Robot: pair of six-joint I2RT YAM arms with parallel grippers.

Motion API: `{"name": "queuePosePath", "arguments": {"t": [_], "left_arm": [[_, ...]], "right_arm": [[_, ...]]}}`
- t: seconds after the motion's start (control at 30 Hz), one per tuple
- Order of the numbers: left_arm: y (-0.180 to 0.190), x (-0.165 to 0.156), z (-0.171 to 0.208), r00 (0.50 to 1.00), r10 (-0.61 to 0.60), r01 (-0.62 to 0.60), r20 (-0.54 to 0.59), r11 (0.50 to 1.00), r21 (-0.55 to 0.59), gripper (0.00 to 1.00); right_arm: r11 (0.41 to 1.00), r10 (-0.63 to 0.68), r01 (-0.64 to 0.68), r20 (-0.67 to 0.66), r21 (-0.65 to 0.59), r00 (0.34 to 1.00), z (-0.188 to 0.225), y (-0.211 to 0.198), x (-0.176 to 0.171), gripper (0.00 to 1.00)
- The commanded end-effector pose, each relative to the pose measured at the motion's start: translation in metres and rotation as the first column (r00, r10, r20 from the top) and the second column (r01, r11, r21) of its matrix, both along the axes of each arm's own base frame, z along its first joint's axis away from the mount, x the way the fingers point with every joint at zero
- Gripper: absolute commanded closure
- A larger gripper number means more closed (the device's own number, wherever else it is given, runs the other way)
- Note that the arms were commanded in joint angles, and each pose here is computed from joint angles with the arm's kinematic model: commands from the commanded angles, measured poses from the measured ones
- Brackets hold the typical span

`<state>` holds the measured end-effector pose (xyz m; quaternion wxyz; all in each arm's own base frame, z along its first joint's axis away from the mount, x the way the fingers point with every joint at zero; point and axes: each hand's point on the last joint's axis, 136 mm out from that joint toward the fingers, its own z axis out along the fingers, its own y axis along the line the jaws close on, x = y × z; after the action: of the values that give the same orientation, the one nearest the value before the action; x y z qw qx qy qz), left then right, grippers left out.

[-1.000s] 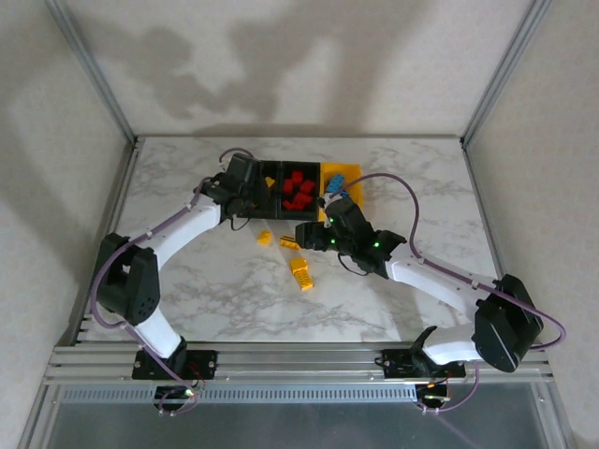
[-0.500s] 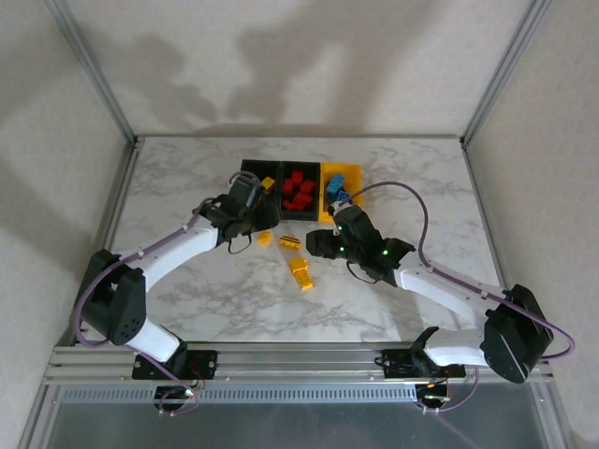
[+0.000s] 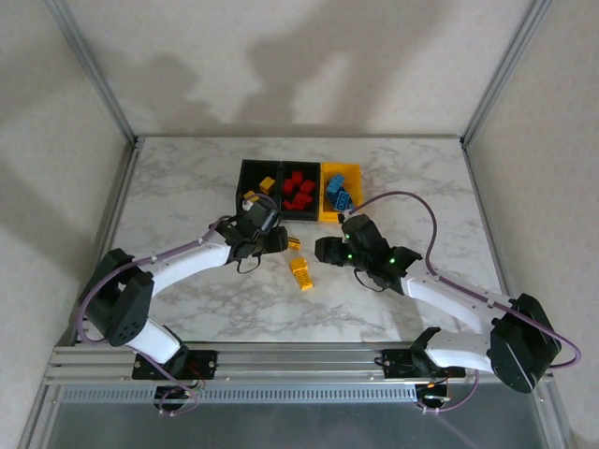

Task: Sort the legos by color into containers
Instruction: Pick up the lego from the center of the table.

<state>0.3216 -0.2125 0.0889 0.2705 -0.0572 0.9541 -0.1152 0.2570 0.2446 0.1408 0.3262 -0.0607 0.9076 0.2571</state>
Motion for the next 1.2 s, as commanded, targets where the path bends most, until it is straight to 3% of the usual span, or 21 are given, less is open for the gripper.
{"name": "queuePosePath", "arguments": {"t": [0.0,0.3,0.53,0.7,1.0,1.17], "left_arm": [[0.018,0.013,-0.01,0.999,0.02,-0.023,0.029,0.994,0.111,0.39],[0.023,0.037,-0.025,1.0,0.013,-0.018,0.029,0.982,0.188,0.43],[0.025,0.049,-0.039,0.999,0.033,-0.031,-0.007,0.984,0.173,0.43],[0.025,0.053,-0.046,0.999,0.038,-0.036,-0.007,0.982,0.188,0.42],[0.024,0.05,-0.064,0.999,0.036,-0.029,-0.036,0.983,0.181,0.54],[0.027,0.045,-0.065,0.998,0.035,-0.025,-0.049,0.982,0.188,0.53]], "right_arm": [[1.0,-0.02,0.02,0.005,0.018,1.0,0.001,-0.002,0.002,0.41],[1.0,-0.01,0.01,0.003,0.011,1.0,0.001,0.002,0.005,0.41],[1.0,-0.015,0.015,0.004,0.009,1.0,0.0,0.0,0.004,0.41],[1.0,-0.017,0.017,0.004,0.012,1.0,0.0,0.0,0.005,0.41],[1.0,-0.02,0.02,0.004,0.006,1.0,-0.001,-0.001,0.005,0.41],[1.0,-0.016,0.016,0.008,0.009,1.0,0.0,0.001,0.006,0.41]]}}
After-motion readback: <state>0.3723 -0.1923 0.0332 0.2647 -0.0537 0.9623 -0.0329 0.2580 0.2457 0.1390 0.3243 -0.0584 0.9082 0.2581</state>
